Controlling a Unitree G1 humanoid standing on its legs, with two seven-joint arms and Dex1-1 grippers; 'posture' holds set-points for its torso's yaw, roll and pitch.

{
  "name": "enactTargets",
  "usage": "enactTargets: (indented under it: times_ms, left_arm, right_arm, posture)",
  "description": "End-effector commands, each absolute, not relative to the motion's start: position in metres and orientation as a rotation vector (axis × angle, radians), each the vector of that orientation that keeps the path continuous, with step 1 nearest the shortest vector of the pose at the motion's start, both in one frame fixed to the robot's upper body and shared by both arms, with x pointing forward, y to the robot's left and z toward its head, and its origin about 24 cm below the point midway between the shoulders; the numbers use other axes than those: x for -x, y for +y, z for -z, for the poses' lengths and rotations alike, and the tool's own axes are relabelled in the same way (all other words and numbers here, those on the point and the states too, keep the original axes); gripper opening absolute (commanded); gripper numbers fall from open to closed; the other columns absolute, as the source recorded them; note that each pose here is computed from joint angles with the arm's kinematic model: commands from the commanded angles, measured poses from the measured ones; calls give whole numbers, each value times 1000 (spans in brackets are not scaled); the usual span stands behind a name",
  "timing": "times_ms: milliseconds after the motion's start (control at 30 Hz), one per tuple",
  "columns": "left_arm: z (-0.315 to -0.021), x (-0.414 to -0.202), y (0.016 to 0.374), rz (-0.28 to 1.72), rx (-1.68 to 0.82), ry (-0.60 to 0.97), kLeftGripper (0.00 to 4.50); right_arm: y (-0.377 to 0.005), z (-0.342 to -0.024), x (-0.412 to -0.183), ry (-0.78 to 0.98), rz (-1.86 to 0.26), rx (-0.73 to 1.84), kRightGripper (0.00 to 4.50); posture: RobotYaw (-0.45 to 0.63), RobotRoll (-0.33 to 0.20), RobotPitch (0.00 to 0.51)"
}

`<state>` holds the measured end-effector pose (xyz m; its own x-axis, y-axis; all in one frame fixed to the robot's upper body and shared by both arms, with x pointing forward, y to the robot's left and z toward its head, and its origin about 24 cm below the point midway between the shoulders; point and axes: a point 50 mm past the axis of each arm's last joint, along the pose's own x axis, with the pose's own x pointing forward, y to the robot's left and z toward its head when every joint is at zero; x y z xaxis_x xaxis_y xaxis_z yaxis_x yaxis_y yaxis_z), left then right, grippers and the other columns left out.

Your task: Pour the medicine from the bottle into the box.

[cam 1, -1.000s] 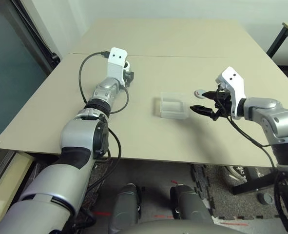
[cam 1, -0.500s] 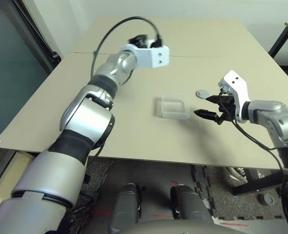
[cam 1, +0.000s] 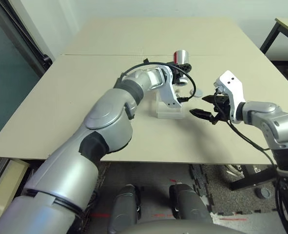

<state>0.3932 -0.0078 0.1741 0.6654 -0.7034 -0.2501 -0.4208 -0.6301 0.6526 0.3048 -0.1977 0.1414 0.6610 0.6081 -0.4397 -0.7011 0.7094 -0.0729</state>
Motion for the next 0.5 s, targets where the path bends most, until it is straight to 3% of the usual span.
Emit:
enactTargets:
  times_ms: [33,167,333,500]
  left_arm:
    - [-170,-398,4,650,-2291,-765,2653]
    - [-175,-403,17,636,-2076,-613,2653]
    - [-198,-417,50,531,-1410,-305,2653]
    - [-206,-426,81,416,-811,-125,2652]
  right_arm:
    - [-198,-141,-303,401,-749,232,4500]
    - [-196,-142,-305,400,-757,234,4500]
    - [-195,-144,-308,401,-770,243,4500]
    - [-197,-145,-308,410,-785,253,4500]
  posture:
    - [-206,0,51]
    - [-194,0,51]
    - [-165,0,57]
    - [-133,0,62]
